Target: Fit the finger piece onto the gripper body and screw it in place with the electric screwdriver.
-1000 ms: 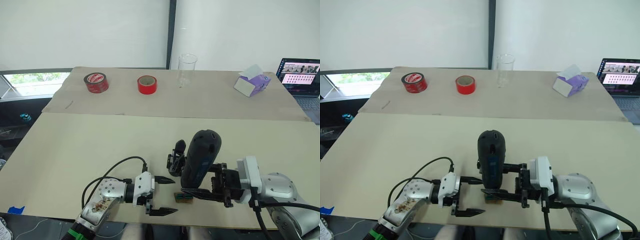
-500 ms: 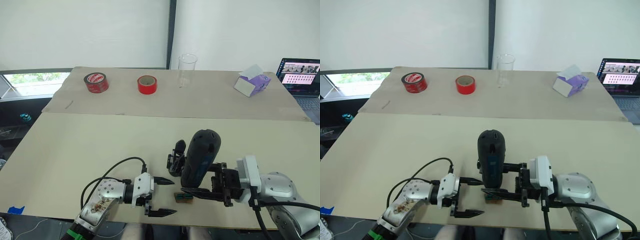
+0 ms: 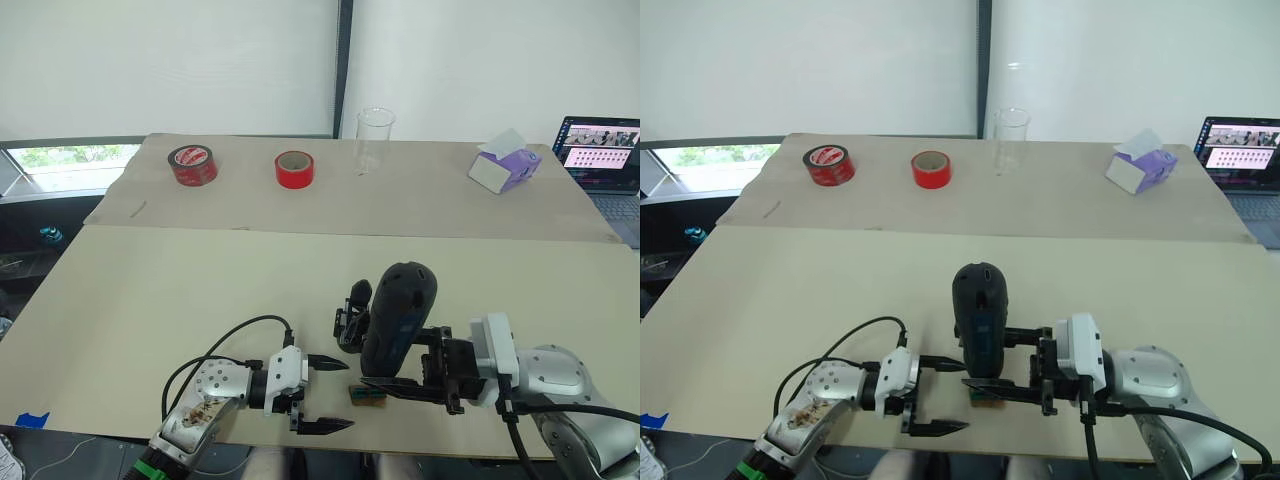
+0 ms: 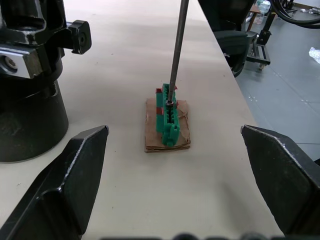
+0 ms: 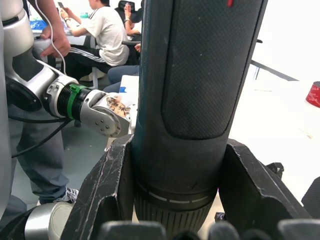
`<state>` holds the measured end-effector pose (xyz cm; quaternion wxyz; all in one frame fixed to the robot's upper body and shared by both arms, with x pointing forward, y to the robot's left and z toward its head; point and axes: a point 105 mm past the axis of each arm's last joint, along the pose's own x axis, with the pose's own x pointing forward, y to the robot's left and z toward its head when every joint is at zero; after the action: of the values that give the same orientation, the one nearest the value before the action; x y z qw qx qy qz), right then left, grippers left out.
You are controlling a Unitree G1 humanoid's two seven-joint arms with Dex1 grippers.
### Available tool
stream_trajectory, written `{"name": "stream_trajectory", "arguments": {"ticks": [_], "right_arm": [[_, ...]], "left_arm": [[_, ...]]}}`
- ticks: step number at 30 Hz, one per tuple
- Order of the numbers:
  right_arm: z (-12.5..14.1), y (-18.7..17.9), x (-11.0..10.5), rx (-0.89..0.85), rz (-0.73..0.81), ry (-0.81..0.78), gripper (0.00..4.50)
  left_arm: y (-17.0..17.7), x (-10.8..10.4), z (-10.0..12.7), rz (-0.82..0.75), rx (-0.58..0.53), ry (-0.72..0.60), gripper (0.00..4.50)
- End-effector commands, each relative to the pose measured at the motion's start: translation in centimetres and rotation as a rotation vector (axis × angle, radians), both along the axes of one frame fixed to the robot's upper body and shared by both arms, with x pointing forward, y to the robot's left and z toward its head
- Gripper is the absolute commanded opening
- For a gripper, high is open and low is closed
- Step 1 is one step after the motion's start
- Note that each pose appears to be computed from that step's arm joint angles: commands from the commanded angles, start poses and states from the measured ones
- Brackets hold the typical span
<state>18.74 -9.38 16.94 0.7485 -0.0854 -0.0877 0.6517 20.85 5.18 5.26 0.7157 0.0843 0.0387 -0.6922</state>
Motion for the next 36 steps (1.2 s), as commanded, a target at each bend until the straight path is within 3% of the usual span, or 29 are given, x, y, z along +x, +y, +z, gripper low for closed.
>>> {"name": "stream_trajectory", "arguments": {"ticks": [1,36], "right_arm": [[0.94,0.19,-0.43,0.029,0.022,-0.059,1.93],[0.03,-0.13,-0.07,-0.041,0.021,-0.060,1.93]], "left_arm": [[-0.28,0.02,0.62,-0.012,-0.016,-0.030,4.47],[0.03,0.38,1.15,-0.006,-0.028,-0.045,4.47]]}}
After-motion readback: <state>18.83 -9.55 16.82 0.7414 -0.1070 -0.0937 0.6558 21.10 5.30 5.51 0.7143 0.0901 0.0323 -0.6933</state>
